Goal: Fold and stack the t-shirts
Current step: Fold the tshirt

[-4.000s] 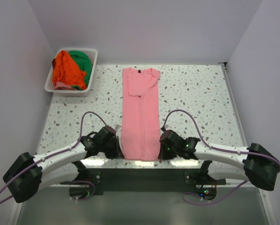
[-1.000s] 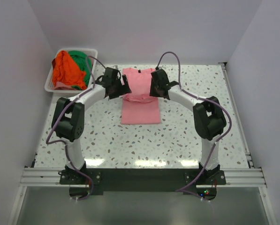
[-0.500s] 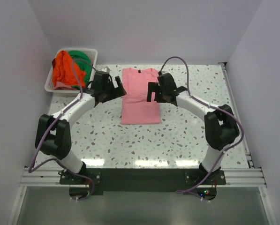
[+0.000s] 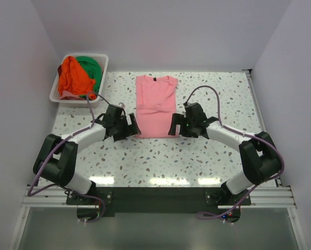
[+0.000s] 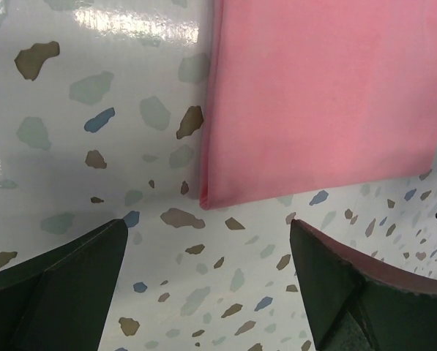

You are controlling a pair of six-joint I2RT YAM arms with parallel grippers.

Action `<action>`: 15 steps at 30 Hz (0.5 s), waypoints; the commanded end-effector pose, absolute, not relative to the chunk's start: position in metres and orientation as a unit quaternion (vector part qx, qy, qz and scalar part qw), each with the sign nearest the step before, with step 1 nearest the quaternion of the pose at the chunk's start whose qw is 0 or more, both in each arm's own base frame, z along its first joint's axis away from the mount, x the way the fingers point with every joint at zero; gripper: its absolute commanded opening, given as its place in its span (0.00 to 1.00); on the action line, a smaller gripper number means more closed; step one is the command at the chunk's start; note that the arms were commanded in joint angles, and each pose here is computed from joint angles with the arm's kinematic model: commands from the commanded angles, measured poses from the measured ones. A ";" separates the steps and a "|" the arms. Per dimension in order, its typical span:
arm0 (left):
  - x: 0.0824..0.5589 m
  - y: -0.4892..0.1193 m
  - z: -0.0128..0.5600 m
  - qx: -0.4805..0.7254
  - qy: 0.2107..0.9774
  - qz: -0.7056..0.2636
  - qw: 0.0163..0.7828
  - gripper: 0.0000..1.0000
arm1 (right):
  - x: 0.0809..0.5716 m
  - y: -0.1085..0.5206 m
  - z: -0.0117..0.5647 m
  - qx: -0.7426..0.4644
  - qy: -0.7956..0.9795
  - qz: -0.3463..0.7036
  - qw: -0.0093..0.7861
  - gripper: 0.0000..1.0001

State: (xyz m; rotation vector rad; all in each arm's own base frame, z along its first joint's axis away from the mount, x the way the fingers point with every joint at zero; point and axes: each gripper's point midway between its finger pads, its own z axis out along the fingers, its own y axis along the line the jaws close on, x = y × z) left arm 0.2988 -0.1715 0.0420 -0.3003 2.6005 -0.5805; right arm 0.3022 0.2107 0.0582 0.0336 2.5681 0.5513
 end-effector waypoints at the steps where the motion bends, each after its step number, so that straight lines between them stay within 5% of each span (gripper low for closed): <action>1: 0.311 -0.182 0.053 -0.105 0.929 -0.244 0.259 0.91 | 0.312 0.220 0.076 0.020 0.929 0.238 0.282 0.98; 8: 0.314 -0.192 0.040 -0.095 0.933 -0.246 0.244 0.56 | 0.312 0.219 0.067 0.033 0.934 0.229 0.271 0.98; 15: 0.312 -0.192 0.029 -0.096 0.940 -0.231 0.233 0.37 | 0.312 0.220 0.062 0.040 0.935 0.231 0.265 0.98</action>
